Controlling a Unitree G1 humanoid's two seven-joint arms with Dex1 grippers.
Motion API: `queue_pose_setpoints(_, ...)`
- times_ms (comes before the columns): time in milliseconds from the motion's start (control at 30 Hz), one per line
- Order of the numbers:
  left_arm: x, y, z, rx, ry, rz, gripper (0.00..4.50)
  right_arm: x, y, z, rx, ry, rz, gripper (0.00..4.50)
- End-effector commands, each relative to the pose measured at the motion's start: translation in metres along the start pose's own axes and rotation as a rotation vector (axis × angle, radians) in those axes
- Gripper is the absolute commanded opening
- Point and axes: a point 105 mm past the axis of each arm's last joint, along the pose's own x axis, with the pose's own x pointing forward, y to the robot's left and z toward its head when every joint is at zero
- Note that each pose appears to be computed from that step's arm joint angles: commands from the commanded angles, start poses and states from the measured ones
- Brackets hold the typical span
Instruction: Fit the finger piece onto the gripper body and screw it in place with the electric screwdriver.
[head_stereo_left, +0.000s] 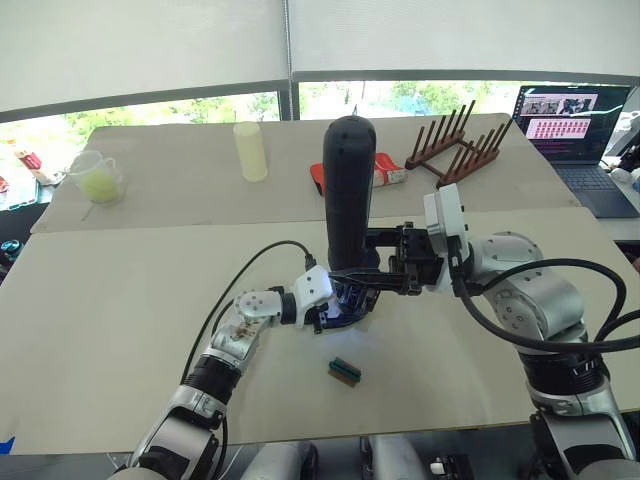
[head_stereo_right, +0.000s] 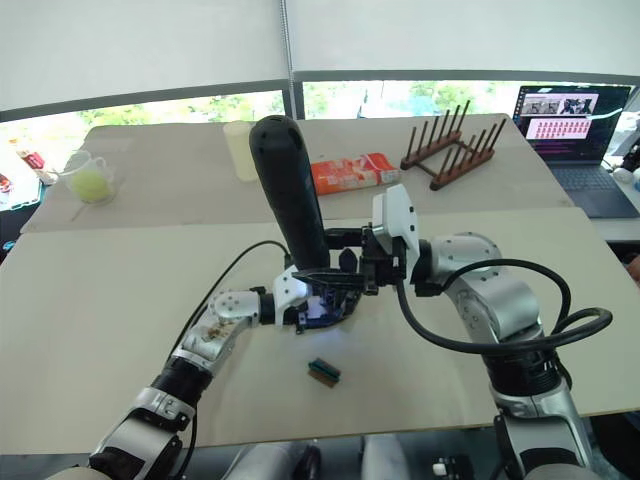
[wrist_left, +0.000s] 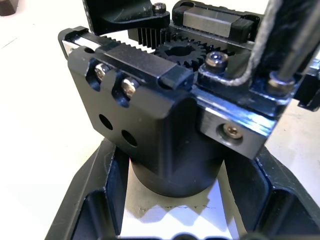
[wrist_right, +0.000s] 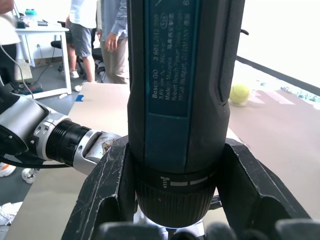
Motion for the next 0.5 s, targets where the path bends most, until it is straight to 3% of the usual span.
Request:
queue_pose_setpoints(33, -0.004, 0.006, 0.013, 0.038, -0.035, 0.012, 2.27, -0.004, -0.001, -0.007, 0.045, 0.066, -0.011, 1.9)
queue_pose_setpoints(300, -0.002, 0.002, 0.008, 0.014, -0.022, 0.007, 2.27, 0.009, 0.004, 0.069, -0.061, -0.146, 0.03, 1.9)
queue_pose_setpoints(500, 0.0, 0.001, 0.006, -0.007, -0.017, 0.01, 2.27, 0.009, 0.01, 0.079, -0.063, -0.184, 0.045, 1.9)
